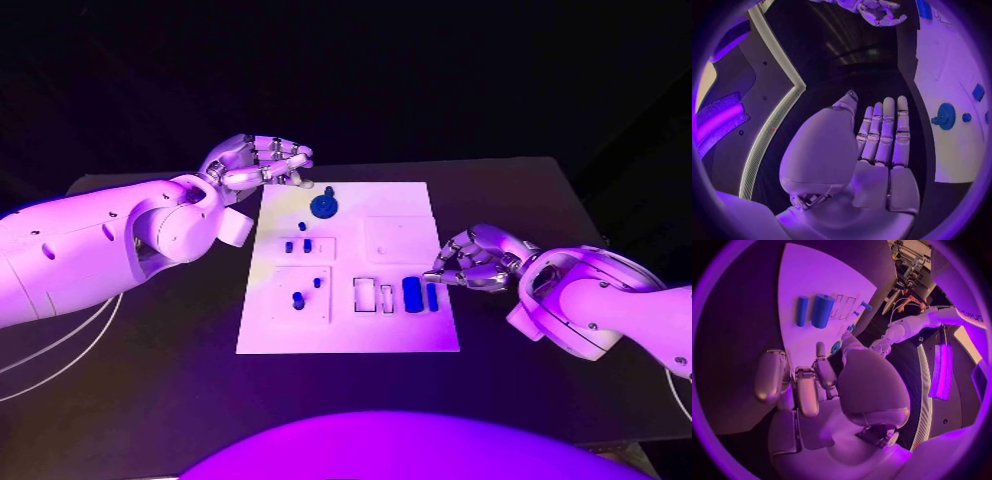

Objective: Assemble the parts on the task board

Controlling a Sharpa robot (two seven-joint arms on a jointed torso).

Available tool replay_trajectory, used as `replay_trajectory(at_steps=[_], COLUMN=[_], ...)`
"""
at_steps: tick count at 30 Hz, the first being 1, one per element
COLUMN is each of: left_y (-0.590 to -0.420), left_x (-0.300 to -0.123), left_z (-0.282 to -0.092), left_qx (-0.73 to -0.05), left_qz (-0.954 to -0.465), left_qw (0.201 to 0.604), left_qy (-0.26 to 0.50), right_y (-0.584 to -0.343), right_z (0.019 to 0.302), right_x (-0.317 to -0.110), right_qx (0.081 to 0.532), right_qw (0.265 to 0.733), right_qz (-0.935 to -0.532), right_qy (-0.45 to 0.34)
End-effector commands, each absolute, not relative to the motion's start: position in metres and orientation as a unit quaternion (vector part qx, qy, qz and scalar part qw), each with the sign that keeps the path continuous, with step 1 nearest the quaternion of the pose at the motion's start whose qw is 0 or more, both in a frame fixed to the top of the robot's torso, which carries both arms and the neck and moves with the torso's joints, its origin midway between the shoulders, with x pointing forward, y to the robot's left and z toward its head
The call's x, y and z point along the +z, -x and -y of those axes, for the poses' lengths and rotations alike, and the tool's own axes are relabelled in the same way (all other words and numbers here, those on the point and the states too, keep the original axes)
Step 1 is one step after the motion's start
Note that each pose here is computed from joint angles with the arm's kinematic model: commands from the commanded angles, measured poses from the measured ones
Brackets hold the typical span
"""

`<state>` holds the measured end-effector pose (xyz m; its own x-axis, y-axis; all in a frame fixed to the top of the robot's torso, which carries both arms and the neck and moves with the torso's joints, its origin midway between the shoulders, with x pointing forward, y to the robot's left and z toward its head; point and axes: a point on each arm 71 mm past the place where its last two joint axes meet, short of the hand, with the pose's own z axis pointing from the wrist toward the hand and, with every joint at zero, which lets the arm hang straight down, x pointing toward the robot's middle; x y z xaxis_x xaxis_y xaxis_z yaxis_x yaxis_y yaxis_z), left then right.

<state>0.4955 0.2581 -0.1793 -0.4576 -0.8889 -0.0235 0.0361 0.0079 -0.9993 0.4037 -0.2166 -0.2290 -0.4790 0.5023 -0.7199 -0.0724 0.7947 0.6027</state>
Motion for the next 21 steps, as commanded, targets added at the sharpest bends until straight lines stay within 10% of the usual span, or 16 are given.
replay_trajectory(at_steps=[1, 21], left_y=[-0.494, -0.494], left_x=[-0.179, -0.180], left_z=[-0.256, -0.258], left_qx=[-0.614, -0.612], left_qz=[-0.600, -0.601], left_qw=[0.374, 0.374], left_qy=[0.350, 0.352], right_y=[-0.405, -0.400], right_z=[0.217, 0.193], right_x=[-0.233, -0.251], right_qx=[0.253, 0.239], right_qw=[0.507, 0.472], right_qz=[-0.813, -0.844], right_qy=[-0.135, -0.093])
